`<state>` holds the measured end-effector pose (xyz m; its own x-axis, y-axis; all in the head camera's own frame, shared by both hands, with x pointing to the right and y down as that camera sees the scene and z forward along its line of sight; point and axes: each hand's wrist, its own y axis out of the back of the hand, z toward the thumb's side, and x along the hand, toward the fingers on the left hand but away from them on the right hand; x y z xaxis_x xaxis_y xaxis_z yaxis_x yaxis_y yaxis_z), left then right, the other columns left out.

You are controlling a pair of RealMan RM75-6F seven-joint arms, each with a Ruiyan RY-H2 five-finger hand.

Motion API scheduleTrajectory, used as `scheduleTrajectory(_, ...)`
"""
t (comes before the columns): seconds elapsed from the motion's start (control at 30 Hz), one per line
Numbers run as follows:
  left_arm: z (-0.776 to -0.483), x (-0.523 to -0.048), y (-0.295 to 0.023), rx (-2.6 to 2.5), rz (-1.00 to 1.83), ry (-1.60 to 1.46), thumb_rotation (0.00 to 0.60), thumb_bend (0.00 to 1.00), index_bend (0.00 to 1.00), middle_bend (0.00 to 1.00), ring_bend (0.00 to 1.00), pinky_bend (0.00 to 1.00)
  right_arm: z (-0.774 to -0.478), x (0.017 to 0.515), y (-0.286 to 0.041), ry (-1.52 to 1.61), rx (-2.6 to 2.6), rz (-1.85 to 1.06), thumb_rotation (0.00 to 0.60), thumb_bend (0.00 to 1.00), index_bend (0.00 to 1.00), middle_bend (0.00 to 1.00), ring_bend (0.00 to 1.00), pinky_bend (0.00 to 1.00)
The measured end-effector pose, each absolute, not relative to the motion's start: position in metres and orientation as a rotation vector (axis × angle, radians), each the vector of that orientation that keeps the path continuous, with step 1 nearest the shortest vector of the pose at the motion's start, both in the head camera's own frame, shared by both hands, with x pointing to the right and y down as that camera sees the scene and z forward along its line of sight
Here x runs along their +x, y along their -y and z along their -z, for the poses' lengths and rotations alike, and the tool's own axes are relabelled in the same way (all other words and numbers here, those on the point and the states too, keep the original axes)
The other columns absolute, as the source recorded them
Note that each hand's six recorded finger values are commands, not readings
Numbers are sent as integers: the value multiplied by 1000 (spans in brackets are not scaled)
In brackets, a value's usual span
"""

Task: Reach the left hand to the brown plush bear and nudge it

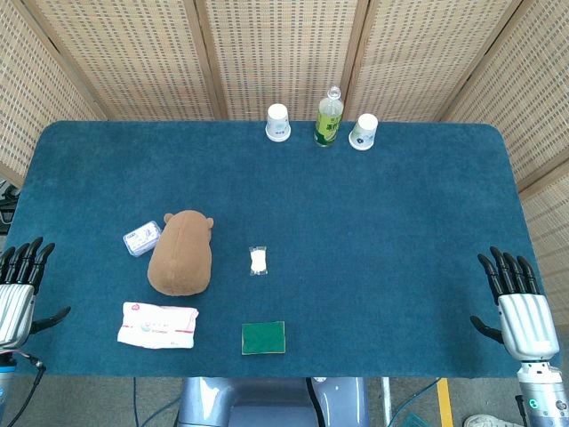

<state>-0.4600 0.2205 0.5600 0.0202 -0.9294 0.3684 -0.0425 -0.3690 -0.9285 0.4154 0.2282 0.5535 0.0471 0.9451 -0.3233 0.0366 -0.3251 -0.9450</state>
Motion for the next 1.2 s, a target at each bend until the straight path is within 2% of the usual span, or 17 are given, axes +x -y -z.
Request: scheduleTrajectory(1.2, -560, -458, -218, -1568, 1453, -1052, 600, 162, 13, 0, 0, 0, -560, 414, -232, 1025, -1532, -1416, 600, 166, 0, 0, 0, 0)
